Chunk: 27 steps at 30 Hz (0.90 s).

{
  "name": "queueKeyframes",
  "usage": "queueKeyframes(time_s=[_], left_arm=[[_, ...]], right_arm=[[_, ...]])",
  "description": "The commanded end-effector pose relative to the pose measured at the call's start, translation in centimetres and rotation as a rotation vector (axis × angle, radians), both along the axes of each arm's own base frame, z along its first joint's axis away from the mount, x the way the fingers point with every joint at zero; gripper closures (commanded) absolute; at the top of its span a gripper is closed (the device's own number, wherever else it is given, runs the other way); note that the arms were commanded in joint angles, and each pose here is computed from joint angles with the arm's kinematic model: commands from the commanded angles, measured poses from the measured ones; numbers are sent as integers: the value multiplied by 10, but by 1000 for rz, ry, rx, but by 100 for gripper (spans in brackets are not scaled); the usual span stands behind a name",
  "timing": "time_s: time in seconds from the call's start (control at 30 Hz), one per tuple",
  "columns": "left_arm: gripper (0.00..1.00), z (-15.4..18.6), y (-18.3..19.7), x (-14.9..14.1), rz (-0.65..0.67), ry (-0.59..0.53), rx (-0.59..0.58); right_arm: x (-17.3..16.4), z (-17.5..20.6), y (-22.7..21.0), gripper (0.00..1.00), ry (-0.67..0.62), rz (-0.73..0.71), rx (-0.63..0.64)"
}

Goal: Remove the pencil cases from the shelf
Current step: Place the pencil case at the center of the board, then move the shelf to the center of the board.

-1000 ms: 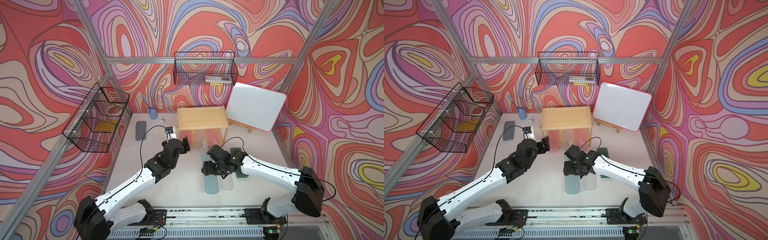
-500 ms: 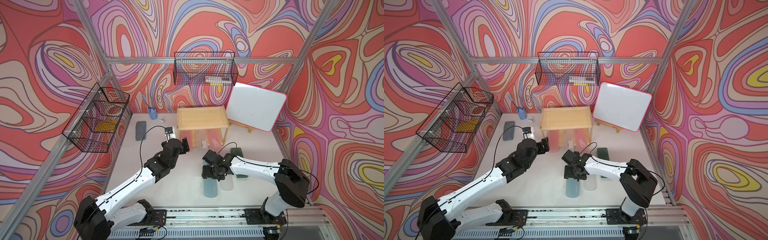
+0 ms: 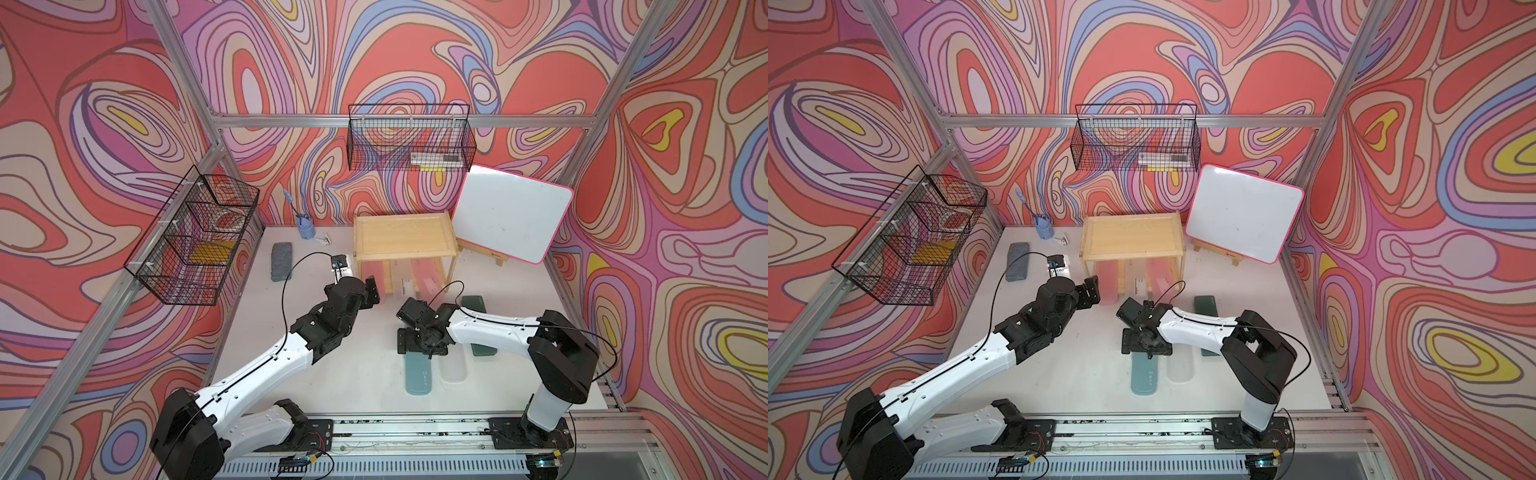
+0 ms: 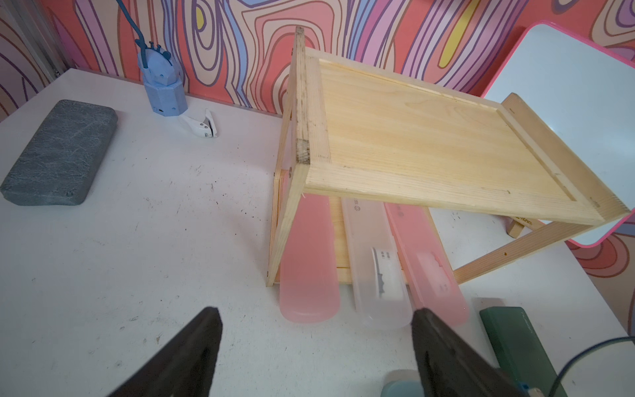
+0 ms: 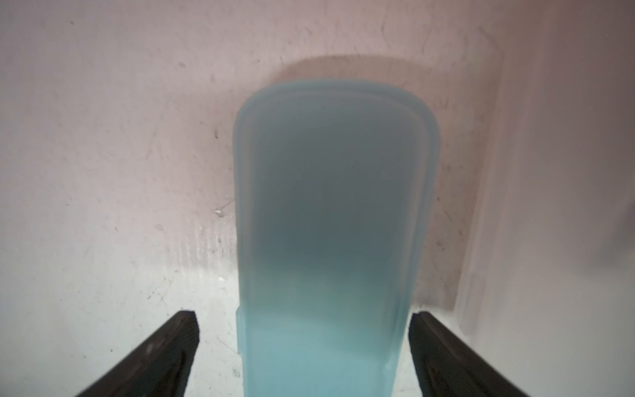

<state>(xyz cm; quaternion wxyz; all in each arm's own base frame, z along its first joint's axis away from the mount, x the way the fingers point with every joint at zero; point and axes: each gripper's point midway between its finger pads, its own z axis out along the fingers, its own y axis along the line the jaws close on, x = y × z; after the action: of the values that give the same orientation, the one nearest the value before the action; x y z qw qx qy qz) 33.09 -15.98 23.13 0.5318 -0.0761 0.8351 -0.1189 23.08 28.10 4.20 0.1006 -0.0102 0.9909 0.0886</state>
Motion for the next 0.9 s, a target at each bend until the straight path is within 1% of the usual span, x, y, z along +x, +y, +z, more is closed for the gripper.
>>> queueKeyframes(time_s=[0.0,0.07,0.17,0.23,0.33,0.4,0.53,0.63,0.73,0.8,0.87], left_arm=[[11,2,5,-1,9,15,8],[11,4,6,-2,11,20,15],[11,7,11,-3,15,38,36],[11,10,16,-3,21,50,57],[12,12,24,1,26,80,61],[13,17,29,5,33,77,44],[13,26,34,18,44,61,47],[13,29,33,30,39,64,31],[13,33,31,40,31,71,14],[13,38,31,48,31,69,5],[13,38,31,57,32,75,0]], right_arm=[[11,27,-6,2,-80,16,-38],[16,54,-10,2,-141,24,-36],[28,113,-26,2,-295,32,-39],[39,152,-43,2,-381,19,-47],[61,193,-72,3,-451,-30,-31],[78,212,-91,5,-503,-66,-19],[117,228,-125,7,-541,-139,0],[144,230,-133,8,-550,-152,22],[167,230,-134,13,-554,-145,39],[181,227,-135,20,-546,-139,53],[193,226,-137,24,-545,-136,65]])
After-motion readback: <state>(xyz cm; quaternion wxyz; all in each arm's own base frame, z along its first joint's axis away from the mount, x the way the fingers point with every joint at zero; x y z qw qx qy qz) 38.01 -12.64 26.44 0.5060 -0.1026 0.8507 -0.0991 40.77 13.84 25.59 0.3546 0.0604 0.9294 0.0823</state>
